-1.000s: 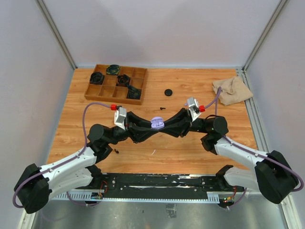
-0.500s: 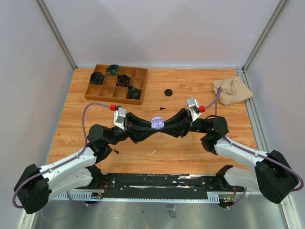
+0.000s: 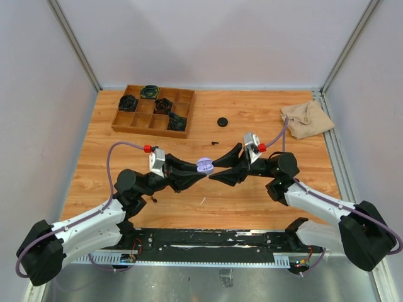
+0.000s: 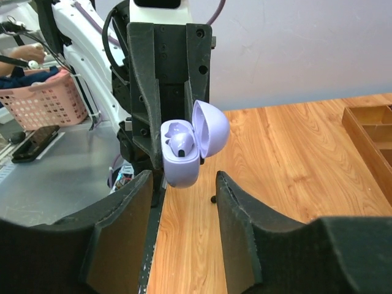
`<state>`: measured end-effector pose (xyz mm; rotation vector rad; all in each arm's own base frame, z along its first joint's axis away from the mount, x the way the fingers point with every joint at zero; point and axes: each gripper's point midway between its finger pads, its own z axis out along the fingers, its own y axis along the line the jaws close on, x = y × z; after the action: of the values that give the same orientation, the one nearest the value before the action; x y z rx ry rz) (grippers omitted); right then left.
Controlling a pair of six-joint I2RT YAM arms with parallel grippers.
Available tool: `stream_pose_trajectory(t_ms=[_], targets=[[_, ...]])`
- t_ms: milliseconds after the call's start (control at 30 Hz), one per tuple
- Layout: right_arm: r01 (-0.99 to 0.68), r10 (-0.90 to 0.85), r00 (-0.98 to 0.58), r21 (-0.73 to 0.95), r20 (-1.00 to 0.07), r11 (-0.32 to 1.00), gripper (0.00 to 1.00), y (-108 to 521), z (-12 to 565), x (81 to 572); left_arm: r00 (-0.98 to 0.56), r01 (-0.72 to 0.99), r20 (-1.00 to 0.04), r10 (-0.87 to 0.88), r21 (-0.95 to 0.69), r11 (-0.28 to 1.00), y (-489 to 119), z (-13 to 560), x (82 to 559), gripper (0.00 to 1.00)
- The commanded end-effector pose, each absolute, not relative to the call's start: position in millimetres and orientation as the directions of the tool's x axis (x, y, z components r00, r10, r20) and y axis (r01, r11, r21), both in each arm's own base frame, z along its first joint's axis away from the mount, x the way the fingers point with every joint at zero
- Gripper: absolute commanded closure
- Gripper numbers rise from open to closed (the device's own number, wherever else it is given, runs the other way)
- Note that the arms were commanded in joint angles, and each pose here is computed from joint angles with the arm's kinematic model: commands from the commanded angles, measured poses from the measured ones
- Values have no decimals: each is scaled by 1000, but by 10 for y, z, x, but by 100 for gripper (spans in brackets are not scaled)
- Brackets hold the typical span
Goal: Insert the wireless bluetooth earbuds into the charging case
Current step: Adjust the charging case.
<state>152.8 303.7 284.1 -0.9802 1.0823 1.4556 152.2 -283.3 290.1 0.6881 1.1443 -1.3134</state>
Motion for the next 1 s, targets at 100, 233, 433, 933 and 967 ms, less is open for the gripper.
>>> stream_pose_trajectory(t_ms=[100,233,433,933,967], targets=[[-998,129,-40,47,-991,49,45,2962,2585,1611,10,934,-920,-392,-132,332,-2647,2792,1651,100],[-988,22,-26,28,-999,151,38,2863,2420,1731,48,910,-924,-380,-117,399,-2560,2680,1720,100],[-922,-108,-47,1,-993,388,30,2640,2251,2116,97,861,-919,-383,-116,496,-2411,2552,1840,100],[-559,-300,-363,-51,-882,828,28,2017,1657,3311,75,777,-950,-302,-133,615,-2348,2227,2112,100],[-528,-298,-383,-58,-875,847,29,1969,1610,3389,79,775,-950,-302,-132,618,-2352,2237,2126,100]])
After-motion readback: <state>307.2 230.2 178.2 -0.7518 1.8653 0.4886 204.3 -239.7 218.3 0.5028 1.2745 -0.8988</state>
